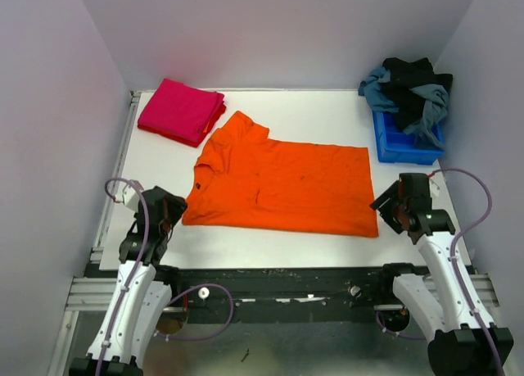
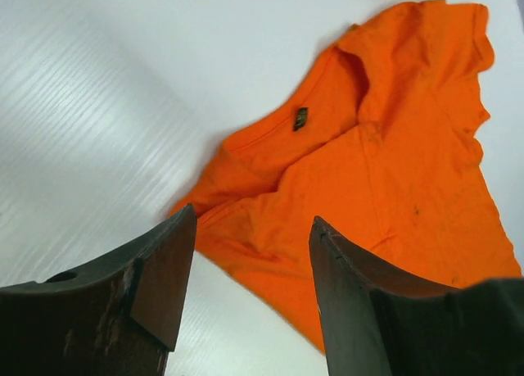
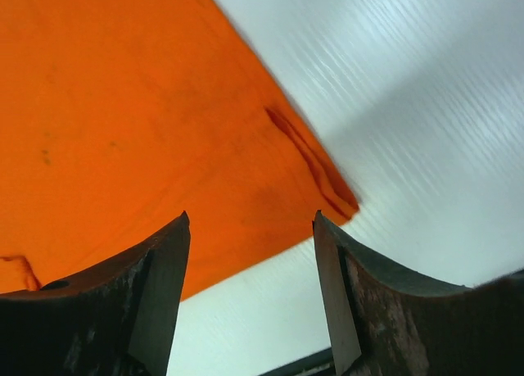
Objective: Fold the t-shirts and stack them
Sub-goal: Fold the flattened tshirt in 1/3 of the way
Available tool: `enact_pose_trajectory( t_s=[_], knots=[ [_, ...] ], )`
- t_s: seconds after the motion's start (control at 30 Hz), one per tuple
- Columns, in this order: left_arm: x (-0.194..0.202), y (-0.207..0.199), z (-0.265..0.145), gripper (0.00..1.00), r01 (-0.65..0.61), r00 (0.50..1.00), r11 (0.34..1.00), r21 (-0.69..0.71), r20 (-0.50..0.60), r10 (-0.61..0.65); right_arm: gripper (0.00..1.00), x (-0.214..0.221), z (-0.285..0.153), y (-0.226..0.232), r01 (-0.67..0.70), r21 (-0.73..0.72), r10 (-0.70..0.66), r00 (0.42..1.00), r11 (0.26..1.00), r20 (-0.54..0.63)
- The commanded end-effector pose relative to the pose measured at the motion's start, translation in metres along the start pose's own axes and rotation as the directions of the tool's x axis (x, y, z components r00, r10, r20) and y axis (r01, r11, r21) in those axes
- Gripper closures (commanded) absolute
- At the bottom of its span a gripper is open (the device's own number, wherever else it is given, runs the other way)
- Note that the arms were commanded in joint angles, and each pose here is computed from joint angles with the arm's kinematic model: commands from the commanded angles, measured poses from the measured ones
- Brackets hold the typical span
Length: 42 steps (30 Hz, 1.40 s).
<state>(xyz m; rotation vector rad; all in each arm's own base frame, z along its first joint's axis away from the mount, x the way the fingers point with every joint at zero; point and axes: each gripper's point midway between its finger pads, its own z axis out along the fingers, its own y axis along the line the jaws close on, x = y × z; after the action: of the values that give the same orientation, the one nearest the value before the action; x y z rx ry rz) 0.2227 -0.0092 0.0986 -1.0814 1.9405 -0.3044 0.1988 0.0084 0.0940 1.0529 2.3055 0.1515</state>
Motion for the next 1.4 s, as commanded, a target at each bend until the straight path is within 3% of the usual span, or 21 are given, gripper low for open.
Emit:
enact_pose_trajectory(
  t_s=[0.0,0.13,0.3,0.37,0.53,0.63,0.83,0.93,1.37],
  knots=[
    [-0.034,-0.071,-0.003,0.34,-0.234,0.972,0.952,0.197,0.059,0.227,0.31,-0.043,-0.015,0.041,0.16,-0.148,-0.138,0.98,0.976,0.146],
    [-0.039,-0.124,0.008,0.25,-0.313,0.948,0.885,0.344,0.055,0.314,0.32,-0.064,-0.018,0.071,0.254,-0.236,-0.197,0.951,0.938,0.24],
    [-0.054,-0.168,0.043,0.2,-0.304,0.952,0.875,0.376,0.081,0.296,0.33,-0.081,-0.018,0.102,0.303,-0.32,-0.204,0.929,0.897,0.308],
    [-0.058,-0.187,0.056,0.02,-0.286,0.957,0.868,0.406,0.075,0.28,0.34,-0.083,-0.016,0.115,0.323,-0.366,-0.208,0.924,0.873,0.32],
    [-0.069,-0.221,0.103,0.01,-0.229,0.971,0.877,0.422,0.031,0.239,0.34,-0.099,-0.012,0.132,0.326,-0.374,-0.197,0.919,0.869,0.342],
    [-0.068,-0.254,0.133,0.05,-0.258,0.954,0.828,0.497,-0.007,0.301,0.34,-0.103,-0.008,0.138,0.316,-0.378,-0.189,0.923,0.87,0.336],
    [-0.04,-0.29,0.189,0.16,-0.414,0.875,0.818,0.399,-0.075,0.479,0.38,-0.104,0.011,0.149,0.296,-0.378,-0.192,0.938,0.877,0.29],
    [-0.033,-0.308,0.208,0.25,-0.44,0.858,0.797,0.414,-0.068,0.509,0.39,-0.101,0.015,0.153,0.291,-0.394,-0.193,0.943,0.872,0.27],
    [0.003,-0.319,0.292,0.37,-0.512,0.826,0.799,0.316,-0.075,0.559,0.39,-0.099,0.015,0.15,0.288,-0.404,-0.181,0.942,0.868,0.283]
  ],
)
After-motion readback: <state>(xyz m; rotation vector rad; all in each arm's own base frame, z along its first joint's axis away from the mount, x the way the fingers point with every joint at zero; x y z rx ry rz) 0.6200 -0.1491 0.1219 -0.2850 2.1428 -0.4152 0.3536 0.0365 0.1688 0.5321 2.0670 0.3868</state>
